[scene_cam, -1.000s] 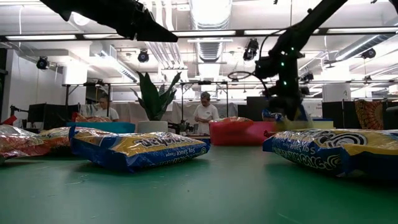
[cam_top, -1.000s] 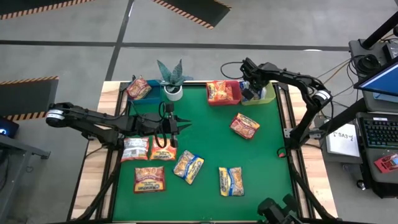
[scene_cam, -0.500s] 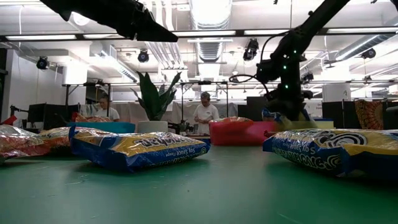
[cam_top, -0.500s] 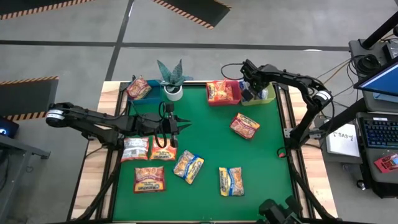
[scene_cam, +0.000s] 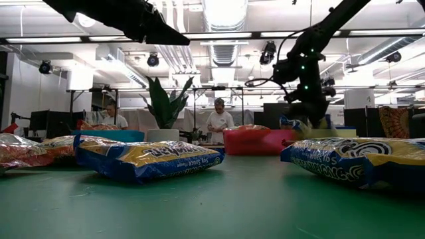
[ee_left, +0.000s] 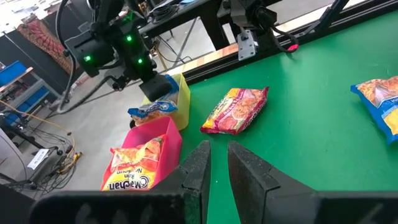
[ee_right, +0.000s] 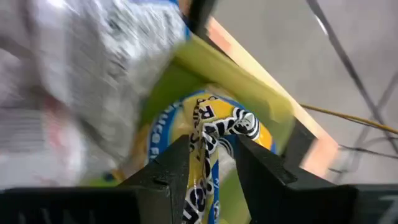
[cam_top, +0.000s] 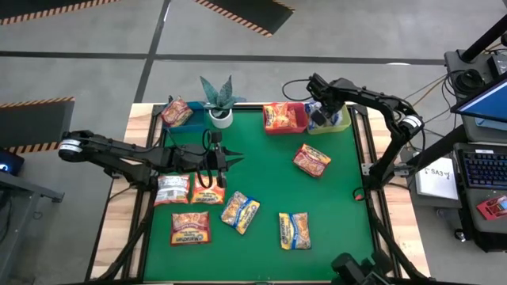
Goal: Sort Maruchan noodles
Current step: Put the blue noodle pack into the yellow bin, then put the red noodle pack into the blue bin
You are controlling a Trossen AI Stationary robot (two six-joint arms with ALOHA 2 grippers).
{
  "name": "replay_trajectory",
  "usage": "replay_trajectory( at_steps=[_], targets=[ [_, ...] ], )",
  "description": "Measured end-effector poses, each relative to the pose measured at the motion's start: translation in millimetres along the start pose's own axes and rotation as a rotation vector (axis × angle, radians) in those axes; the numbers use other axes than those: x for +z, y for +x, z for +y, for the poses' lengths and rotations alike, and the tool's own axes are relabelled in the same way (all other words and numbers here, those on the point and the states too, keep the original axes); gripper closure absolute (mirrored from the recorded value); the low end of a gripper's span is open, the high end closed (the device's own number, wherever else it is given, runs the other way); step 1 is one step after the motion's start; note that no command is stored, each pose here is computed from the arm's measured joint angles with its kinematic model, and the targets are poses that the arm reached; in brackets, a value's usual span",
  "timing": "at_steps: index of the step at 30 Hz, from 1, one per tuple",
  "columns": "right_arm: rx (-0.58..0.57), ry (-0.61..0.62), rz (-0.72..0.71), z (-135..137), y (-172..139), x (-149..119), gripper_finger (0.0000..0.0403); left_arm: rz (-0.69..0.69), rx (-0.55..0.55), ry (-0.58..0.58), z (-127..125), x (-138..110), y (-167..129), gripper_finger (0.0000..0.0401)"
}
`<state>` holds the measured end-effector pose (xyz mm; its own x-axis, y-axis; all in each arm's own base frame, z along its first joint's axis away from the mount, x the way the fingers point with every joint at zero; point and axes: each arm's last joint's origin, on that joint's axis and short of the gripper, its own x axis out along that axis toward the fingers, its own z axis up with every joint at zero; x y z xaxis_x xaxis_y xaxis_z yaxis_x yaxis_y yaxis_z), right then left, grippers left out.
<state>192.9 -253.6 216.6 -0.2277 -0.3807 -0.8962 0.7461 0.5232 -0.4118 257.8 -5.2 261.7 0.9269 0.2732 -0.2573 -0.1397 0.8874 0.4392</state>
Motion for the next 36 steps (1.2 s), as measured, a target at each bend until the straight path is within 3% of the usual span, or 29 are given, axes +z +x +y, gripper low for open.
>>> replay_trajectory(
  at_steps=[13, 22, 30, 36],
  targets=[
    [-0.069, -0.046, 0.072, -1, 4, -9, 0.0318, 0.0, -0.001, -0.004, 0, 0, 0, 0.0363],
    [-0.068, 0.055, 0.01, -13, -28, -11, 0.0321, 0.001, 0.0, -0.004, 0, 0, 0, 0.0363],
    [0.032, 0.199, -0.188, -6, -89, -34, 0.0319, 0.001, -0.001, -0.004, 0, 0, 0, 0.0363],
    [0.189, 0.219, -0.451, 28, -126, -68, 0.0327, 0.001, -0.001, -0.014, 0, 0, 0, 0.0363]
  ],
)
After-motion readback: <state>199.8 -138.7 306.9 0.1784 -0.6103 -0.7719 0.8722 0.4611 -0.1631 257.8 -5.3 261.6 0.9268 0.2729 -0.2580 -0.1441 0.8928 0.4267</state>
